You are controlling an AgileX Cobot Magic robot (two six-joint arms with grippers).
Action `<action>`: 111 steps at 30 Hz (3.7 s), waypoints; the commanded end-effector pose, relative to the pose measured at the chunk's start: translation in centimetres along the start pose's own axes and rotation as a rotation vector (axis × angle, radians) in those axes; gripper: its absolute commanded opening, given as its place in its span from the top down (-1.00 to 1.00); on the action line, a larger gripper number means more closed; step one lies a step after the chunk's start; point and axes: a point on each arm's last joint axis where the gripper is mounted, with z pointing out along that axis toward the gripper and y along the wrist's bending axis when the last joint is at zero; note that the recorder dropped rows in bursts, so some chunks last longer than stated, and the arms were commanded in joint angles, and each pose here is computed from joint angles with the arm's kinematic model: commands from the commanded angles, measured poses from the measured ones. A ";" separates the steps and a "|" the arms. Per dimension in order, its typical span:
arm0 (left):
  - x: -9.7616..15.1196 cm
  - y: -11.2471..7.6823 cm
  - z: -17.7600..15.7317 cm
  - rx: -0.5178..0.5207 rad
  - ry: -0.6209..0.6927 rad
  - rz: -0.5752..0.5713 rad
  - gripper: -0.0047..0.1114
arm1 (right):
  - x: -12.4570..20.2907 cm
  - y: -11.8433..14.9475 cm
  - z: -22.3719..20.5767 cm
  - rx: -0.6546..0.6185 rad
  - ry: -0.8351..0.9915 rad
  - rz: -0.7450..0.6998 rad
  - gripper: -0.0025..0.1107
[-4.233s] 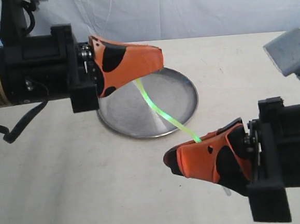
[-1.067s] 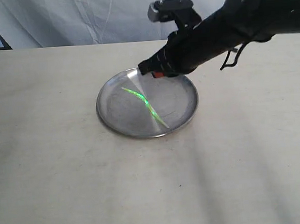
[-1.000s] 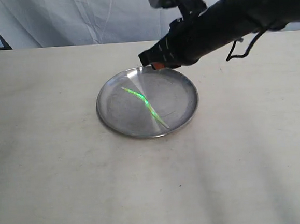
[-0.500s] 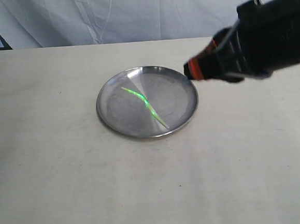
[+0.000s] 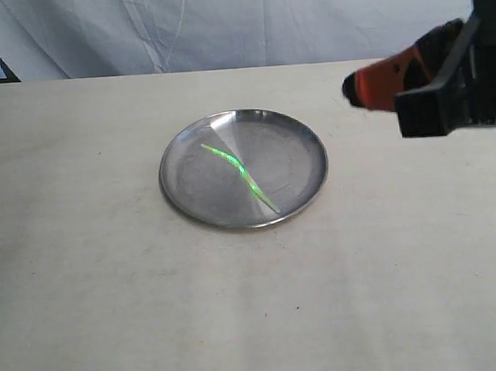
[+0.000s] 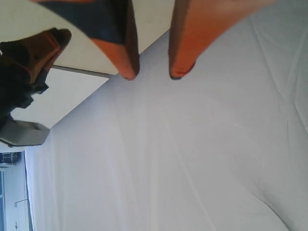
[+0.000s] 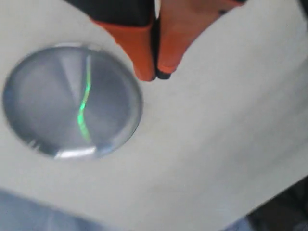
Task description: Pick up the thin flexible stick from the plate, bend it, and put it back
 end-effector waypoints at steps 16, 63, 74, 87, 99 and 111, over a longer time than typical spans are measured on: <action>0.0 0.0 -0.1 -0.003 -0.004 -0.008 0.51 | 18.0 -4.3 -6.3 0.666 -0.646 0.064 0.96; 15.1 -1.1 -9.1 -0.544 -0.141 -0.772 0.51 | 19.0 -4.3 -6.2 0.755 -0.556 0.054 0.96; 14.7 -1.4 -9.4 -0.525 -0.250 -0.864 0.51 | 19.0 -4.3 -6.2 0.759 -0.563 0.055 0.96; 19.4 -1.3 -10.8 -0.677 -0.306 -1.189 0.51 | 19.0 -4.3 -6.2 0.759 -0.563 0.055 0.96; 20.1 -0.9 -11.5 -0.816 -0.029 -0.608 0.51 | 19.0 -4.3 -6.2 0.751 -0.562 0.065 0.96; 20.5 -0.7 -11.8 -0.853 0.081 -0.451 0.51 | 19.0 -4.3 -6.2 0.751 -0.562 0.065 0.96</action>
